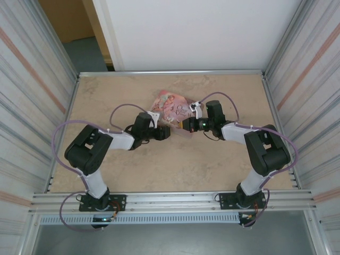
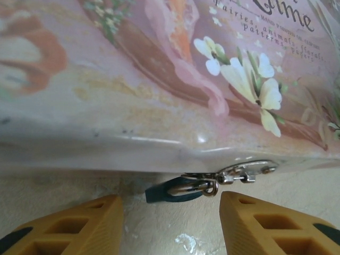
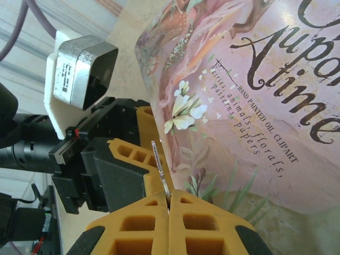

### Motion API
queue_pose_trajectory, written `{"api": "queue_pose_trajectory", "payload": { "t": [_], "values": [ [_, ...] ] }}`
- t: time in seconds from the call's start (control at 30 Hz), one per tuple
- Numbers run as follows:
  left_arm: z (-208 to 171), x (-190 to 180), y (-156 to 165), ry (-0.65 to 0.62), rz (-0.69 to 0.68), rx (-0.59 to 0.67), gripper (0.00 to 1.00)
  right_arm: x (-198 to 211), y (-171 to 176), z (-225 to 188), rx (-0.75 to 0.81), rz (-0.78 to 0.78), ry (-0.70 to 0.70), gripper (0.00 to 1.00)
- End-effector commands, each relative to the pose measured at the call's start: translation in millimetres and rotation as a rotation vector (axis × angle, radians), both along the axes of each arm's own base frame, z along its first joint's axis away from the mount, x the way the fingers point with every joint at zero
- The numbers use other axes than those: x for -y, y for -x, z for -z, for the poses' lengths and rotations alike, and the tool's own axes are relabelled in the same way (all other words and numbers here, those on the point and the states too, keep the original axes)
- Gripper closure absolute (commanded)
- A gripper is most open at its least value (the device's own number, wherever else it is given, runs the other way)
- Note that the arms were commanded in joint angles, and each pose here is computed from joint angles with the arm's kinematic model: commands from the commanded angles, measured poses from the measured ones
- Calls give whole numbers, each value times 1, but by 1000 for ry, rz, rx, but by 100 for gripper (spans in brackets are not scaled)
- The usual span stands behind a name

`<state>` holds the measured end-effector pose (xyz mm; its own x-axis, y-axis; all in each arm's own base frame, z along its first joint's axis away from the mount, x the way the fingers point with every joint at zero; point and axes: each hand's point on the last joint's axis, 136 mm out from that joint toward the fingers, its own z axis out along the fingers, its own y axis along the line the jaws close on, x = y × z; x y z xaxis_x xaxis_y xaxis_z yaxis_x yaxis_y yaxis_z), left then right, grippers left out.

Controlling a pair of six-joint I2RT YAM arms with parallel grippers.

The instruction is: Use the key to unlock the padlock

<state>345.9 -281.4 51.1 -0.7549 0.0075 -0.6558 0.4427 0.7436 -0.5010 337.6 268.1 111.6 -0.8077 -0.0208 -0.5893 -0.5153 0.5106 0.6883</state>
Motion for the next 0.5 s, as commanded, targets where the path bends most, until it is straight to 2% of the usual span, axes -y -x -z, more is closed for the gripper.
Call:
{"api": "queue_pose_trajectory", "payload": {
  "t": [0.0, 0.47],
  "values": [
    [-12, 10, -11, 58, 5, 39, 49, 2, 14, 27, -112, 14, 72, 100],
    [-7, 20, -18, 107, -5, 13, 52, 2, 14, 26, -109, 14, 71, 100]
  ]
}}
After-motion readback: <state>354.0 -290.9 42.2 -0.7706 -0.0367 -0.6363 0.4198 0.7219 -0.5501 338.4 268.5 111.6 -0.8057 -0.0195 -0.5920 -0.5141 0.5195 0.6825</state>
